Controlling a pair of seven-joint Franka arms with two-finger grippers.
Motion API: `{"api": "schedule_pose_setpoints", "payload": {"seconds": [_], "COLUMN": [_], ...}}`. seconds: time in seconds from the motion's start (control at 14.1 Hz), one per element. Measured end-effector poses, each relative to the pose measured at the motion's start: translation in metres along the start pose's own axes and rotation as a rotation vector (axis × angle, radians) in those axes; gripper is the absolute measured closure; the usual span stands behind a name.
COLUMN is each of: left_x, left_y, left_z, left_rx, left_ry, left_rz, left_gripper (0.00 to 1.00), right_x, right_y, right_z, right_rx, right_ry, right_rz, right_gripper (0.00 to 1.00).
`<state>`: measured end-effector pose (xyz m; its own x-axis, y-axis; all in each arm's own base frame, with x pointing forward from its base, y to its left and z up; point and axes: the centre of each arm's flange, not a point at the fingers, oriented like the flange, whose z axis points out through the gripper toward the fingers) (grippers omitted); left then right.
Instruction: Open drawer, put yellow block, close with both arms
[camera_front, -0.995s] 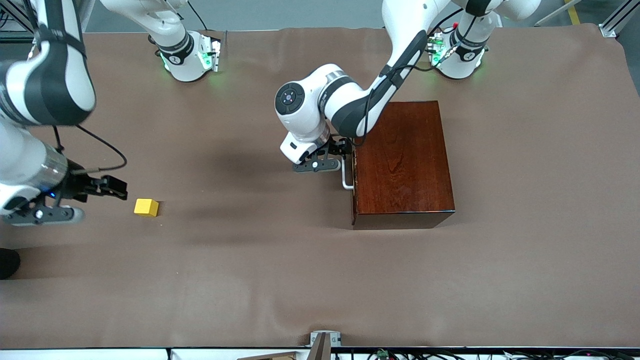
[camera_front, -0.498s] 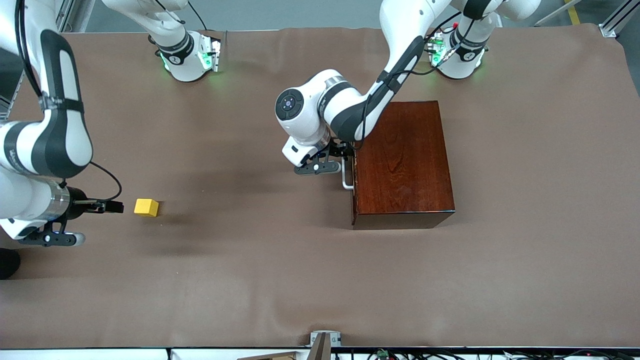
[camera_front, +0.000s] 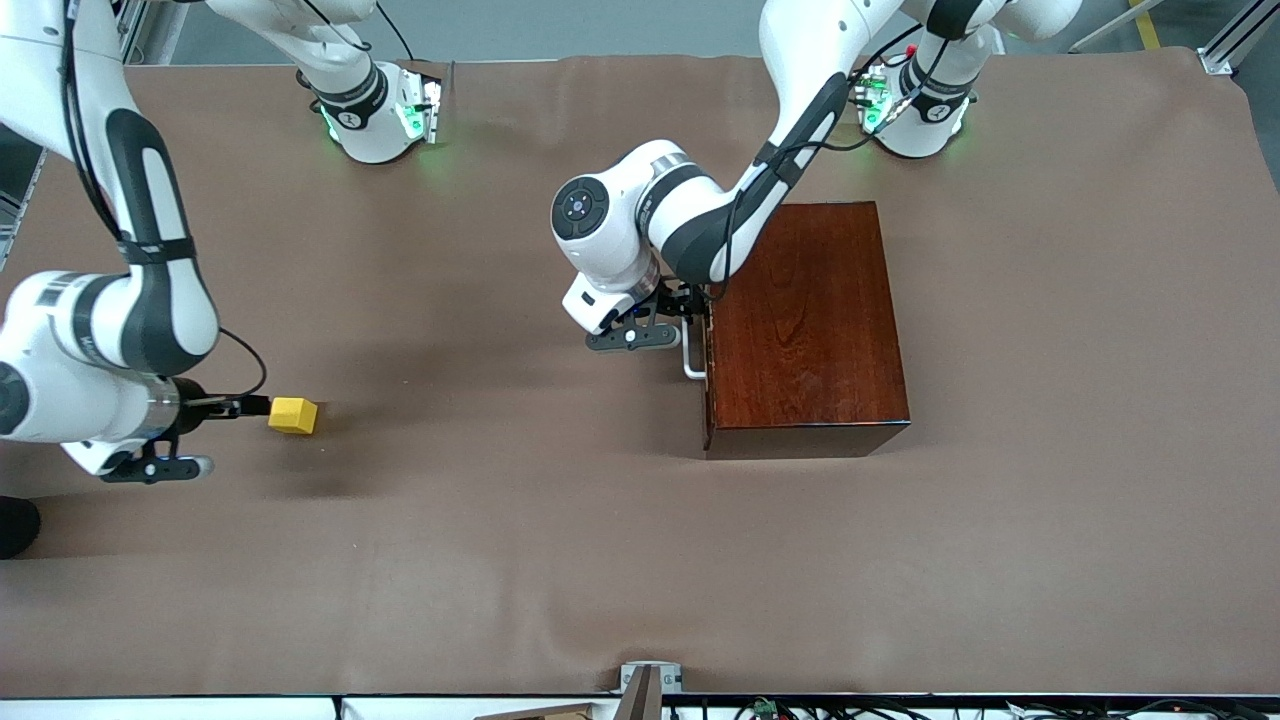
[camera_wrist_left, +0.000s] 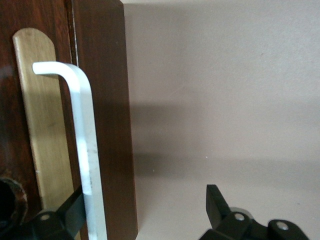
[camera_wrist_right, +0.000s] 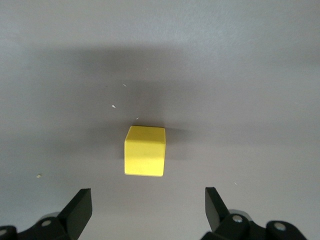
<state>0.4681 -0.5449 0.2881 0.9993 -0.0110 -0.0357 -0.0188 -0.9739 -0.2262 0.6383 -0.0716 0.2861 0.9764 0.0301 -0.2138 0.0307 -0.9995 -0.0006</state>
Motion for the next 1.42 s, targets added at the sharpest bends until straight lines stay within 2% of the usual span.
{"api": "schedule_pose_setpoints", "payload": {"seconds": [0.21,0.36,0.57,0.78,1.07,1.42], "left_x": [0.003,0.005,0.008,0.009,0.011,0.01], "left_y": [0.004,0.007,0.012,0.015,0.019,0.024], "left_z": [-0.004,-0.008,-0.013,-0.018,-0.022,-0.02], "left_rx": [-0.035,-0.067,-0.113,-0.148,-0.184,-0.205], "left_ry": [0.026,0.05,0.082,0.107,0.13,0.139], "left_rz": [-0.001,-0.004,-0.01,-0.01,-0.012,-0.028], "left_gripper": [0.0,0.0,0.0,0.0,0.0,0.0], "right_x": [-0.01,-0.016,-0.019,-0.027,-0.034,-0.032], "right_y": [-0.002,-0.005,-0.005,-0.005,-0.009,-0.006], "right_z": [0.044,0.054,0.063,0.083,0.095,0.096], "right_rx": [-0.008,-0.01,-0.02,-0.026,-0.019,-0.024], "right_ry": [0.058,0.078,0.148,0.194,0.187,0.216], "right_rz": [-0.001,-0.004,-0.003,0.006,0.056,0.061], "right_gripper": [0.0,0.0,0.0,0.0,0.0,0.0]}}
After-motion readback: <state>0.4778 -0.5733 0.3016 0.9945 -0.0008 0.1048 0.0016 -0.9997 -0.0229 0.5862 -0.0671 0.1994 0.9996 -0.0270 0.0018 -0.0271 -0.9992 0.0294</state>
